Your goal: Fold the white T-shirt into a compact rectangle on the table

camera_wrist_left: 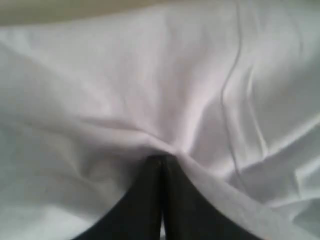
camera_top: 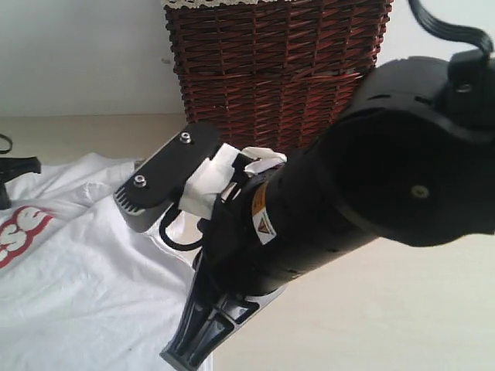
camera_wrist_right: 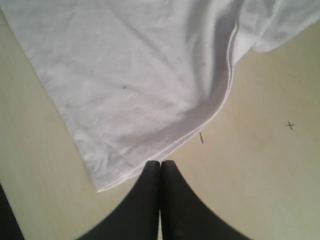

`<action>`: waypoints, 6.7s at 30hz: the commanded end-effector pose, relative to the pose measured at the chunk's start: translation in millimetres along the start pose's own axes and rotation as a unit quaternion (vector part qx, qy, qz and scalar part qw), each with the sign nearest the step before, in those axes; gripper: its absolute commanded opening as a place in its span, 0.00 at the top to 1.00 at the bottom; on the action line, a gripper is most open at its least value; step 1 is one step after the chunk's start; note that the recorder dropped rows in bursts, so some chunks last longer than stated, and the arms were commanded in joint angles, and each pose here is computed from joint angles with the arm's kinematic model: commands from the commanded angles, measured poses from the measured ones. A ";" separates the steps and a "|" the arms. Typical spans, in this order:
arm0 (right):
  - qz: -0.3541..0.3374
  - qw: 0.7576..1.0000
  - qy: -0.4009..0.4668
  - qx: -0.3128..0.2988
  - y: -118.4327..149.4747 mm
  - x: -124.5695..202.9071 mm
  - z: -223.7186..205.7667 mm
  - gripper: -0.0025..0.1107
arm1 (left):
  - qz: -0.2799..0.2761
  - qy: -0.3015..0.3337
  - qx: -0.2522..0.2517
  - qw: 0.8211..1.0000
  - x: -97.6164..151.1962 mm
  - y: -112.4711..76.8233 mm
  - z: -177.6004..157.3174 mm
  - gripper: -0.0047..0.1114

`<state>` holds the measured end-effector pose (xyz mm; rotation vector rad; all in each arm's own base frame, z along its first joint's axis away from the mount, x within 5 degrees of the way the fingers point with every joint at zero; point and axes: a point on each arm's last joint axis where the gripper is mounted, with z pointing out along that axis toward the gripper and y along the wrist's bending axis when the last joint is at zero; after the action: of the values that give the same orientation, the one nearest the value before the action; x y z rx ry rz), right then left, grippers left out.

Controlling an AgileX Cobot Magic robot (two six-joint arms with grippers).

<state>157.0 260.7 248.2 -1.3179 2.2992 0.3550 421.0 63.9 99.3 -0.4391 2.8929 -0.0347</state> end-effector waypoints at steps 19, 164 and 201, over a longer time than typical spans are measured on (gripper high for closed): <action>0.008 0.999 0.036 -0.027 2.4 -31.2 124.7 0.98 | 0.053 0.027 -0.052 0.997 40.6 22.2 -65.0 0.96; 0.008 0.961 0.094 0.259 -136.8 -24.6 141.7 0.98 | 0.109 -0.054 0.032 0.992 63.0 -16.5 -87.6 0.96; 0.128 0.921 0.155 0.334 -143.4 39.4 80.2 0.61 | 0.230 0.052 0.080 0.968 98.1 -68.9 -88.1 0.96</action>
<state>277.8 197.6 153.7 -0.8504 2.5662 -0.5290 332.0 -21.1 166.8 0.2092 2.9970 -0.2050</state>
